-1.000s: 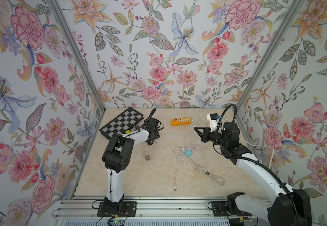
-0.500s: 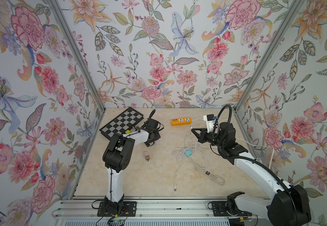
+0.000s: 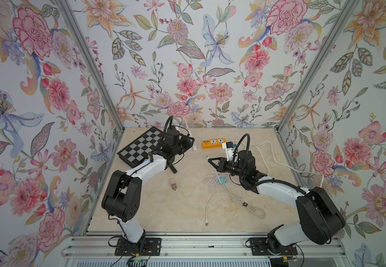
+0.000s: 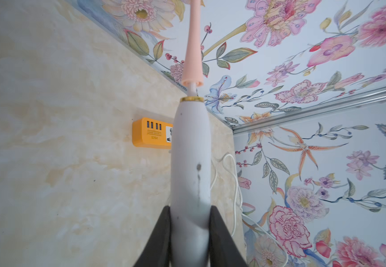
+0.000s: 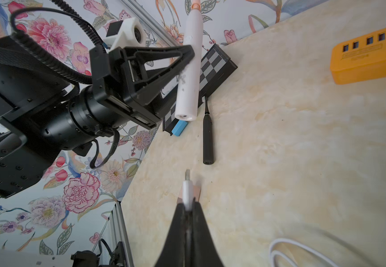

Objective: Charge the electric toothbrush
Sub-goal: Pick up the electric toothbrush from the center of the board, then insert the charging cable into the electric toothbrush.

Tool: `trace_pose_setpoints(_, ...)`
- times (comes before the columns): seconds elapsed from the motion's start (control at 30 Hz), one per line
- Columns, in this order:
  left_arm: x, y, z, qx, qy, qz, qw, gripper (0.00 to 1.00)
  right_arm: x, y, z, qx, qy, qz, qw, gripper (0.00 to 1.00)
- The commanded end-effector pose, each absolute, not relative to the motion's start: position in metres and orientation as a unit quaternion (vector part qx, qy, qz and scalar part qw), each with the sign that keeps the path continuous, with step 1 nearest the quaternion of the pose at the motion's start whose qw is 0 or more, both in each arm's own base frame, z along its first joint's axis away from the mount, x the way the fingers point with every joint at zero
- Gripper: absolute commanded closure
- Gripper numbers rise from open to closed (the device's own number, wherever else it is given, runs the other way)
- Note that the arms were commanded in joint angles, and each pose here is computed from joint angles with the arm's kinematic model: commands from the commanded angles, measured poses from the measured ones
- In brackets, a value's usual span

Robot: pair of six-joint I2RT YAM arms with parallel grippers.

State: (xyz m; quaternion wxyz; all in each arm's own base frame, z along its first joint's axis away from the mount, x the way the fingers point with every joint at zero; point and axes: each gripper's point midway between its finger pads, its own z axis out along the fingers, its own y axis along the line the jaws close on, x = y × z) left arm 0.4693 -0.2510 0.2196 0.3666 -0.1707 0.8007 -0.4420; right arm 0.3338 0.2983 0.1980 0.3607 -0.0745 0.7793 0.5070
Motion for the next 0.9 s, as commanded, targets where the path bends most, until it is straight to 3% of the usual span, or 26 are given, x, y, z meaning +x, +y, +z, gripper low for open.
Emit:
trace_pose_setpoints(0.0,0.471,-0.256,0.244,-0.183,0.769,-0.494,0.362,1.0,0.337,0.311,0.228,-0.069,0.74,0.54,0.394,0.96)
trace_pose_setpoints(0.57,0.455,-0.256,0.253,-0.191,0.742,-0.538,0.351,1.0,0.37,0.34,0.236,-0.047,0.724,0.57,0.386,0.95)
trace_pose_setpoints(0.87,0.457,-0.255,0.253,-0.199,0.734,-0.547,0.351,1.0,0.366,0.339,0.23,-0.054,0.724,0.572,0.382,0.96)
